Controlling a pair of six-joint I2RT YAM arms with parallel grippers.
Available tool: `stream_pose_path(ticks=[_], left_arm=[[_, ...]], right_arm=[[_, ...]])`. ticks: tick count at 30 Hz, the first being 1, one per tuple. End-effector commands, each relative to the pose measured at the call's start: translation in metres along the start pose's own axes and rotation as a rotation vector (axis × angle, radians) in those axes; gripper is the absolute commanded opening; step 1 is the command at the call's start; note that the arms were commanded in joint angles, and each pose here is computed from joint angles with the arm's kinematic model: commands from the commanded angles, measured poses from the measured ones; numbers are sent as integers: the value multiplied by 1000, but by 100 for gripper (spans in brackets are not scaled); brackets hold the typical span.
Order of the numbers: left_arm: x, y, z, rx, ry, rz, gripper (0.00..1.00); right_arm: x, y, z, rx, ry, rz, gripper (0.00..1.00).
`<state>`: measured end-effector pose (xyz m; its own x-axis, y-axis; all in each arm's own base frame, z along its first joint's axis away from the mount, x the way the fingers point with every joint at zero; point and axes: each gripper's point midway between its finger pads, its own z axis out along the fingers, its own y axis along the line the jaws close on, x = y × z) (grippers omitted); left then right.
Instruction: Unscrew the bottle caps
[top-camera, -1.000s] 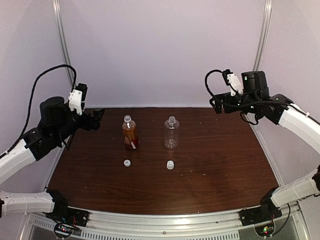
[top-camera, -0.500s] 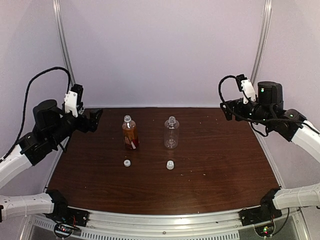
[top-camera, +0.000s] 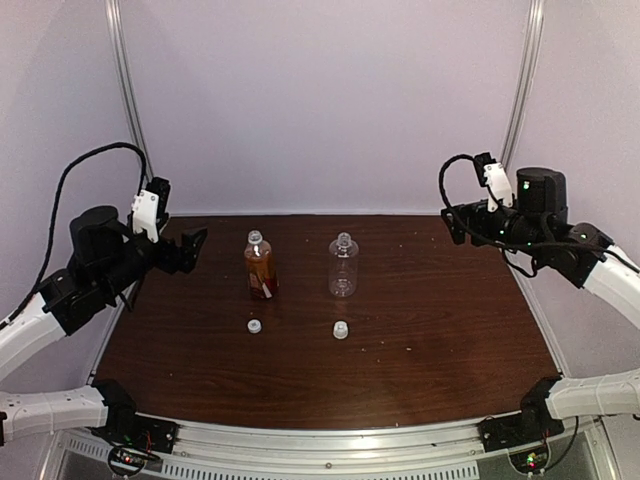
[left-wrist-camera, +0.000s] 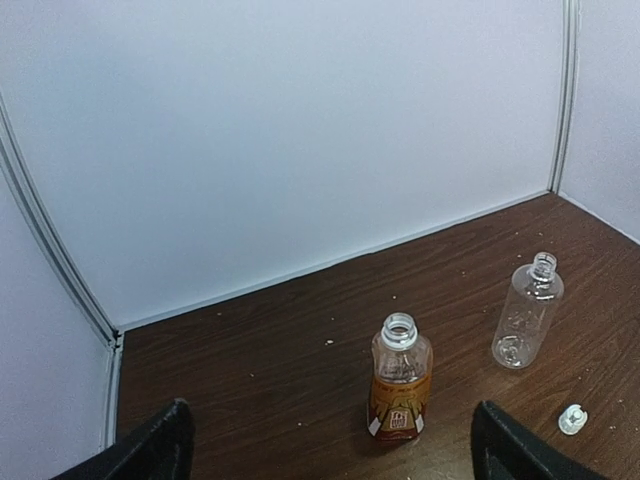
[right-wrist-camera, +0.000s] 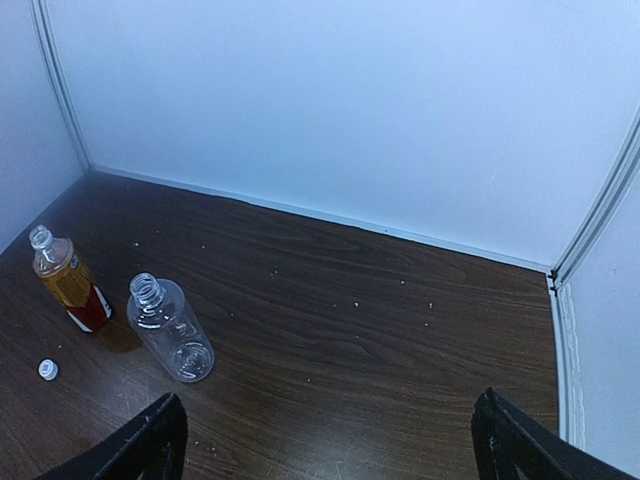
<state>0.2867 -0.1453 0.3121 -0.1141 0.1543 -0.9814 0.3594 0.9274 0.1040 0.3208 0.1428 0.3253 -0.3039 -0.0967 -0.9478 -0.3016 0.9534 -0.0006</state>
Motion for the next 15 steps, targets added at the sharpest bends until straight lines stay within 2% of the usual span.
stream_pose_path(ticks=[1,15], left_arm=[[-6,7,-3,-31,-34,-10,98],[-5,7,-2,-36,-26,-1,98]], right_arm=[[-5,-2,-2,2,-30,22,100],[-1,2,2,-15,-27,23,100]])
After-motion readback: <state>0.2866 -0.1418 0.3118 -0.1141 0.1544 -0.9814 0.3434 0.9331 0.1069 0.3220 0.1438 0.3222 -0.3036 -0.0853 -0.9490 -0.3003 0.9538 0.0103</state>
